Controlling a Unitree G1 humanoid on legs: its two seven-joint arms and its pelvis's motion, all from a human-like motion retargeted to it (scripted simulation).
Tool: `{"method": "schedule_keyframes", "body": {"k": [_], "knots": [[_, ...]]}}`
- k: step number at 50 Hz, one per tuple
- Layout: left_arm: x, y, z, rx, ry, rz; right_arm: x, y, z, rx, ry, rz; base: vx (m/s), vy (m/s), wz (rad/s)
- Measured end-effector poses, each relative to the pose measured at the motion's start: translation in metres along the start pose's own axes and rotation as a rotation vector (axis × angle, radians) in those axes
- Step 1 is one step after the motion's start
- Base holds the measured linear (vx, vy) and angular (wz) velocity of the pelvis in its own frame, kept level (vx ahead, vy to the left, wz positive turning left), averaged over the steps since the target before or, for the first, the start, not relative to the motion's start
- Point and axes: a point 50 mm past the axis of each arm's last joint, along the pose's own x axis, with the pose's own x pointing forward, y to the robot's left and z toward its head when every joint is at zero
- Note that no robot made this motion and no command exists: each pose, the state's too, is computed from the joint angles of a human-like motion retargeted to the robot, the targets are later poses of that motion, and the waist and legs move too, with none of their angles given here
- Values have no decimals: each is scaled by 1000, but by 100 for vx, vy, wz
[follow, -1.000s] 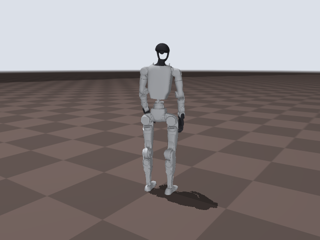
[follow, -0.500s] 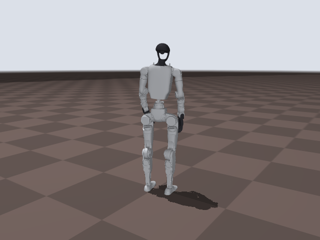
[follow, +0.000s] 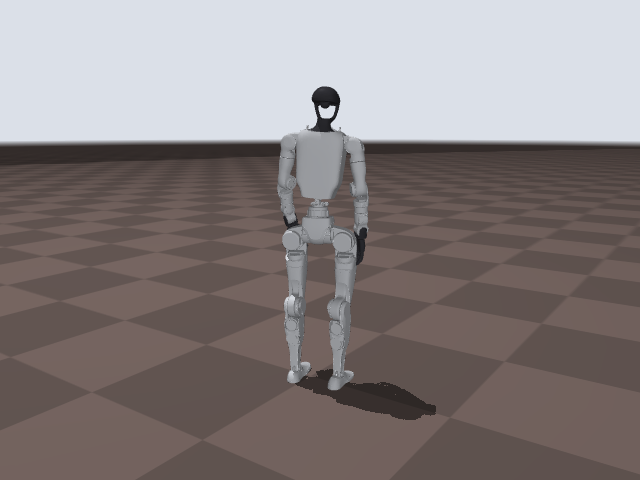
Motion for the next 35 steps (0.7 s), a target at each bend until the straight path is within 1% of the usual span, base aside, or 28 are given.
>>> {"method": "schedule_keyframes", "body": {"k": [35], "knots": [[0, -4, -2, -28, 7, 5, 0, -6, 0, 14, -1, -29, 0, 0, 0]]}}
